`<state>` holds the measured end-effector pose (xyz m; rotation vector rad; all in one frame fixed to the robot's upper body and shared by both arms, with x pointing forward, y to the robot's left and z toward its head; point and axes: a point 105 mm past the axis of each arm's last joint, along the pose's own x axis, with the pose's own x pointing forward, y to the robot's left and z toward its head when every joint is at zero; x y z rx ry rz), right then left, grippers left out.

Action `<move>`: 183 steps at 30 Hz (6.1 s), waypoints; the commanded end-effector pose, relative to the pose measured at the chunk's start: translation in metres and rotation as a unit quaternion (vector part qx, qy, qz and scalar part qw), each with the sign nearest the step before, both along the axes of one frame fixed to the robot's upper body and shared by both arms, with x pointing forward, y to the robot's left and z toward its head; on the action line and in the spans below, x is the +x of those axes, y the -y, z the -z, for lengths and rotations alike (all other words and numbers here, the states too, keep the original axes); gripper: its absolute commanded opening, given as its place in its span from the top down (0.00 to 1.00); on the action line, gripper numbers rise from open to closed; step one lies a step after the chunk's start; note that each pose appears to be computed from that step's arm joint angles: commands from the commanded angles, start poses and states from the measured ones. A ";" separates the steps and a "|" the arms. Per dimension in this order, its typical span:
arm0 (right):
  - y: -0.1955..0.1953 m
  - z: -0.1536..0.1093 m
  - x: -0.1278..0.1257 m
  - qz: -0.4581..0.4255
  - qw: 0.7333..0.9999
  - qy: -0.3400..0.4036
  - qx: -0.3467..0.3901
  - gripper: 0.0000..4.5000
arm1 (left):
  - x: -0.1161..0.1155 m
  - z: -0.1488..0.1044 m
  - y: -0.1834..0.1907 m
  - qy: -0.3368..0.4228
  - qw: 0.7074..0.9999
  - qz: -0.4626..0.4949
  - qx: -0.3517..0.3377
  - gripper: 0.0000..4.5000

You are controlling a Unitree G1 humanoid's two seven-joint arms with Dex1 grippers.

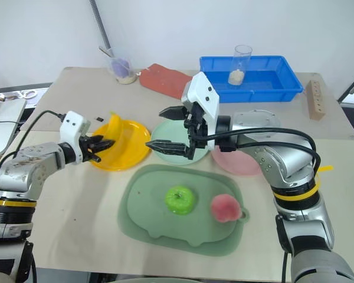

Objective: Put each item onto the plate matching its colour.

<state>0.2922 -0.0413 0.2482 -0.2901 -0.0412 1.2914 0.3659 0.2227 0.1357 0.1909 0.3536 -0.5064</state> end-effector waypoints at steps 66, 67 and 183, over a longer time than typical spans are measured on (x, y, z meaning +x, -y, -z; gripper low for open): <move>0.071 0.012 -0.009 0.136 0.989 -0.004 -0.052 0.00 | 0.005 -0.026 0.125 0.130 0.936 0.326 -0.010 0.48; 0.072 0.014 -0.006 0.144 0.988 -0.002 -0.056 0.00 | 0.015 -0.024 0.128 0.128 0.943 0.305 -0.015 0.48; 0.353 0.085 0.028 0.719 0.690 0.076 0.025 0.01 | -0.023 -0.006 -0.182 0.168 0.926 -0.338 -0.015 0.00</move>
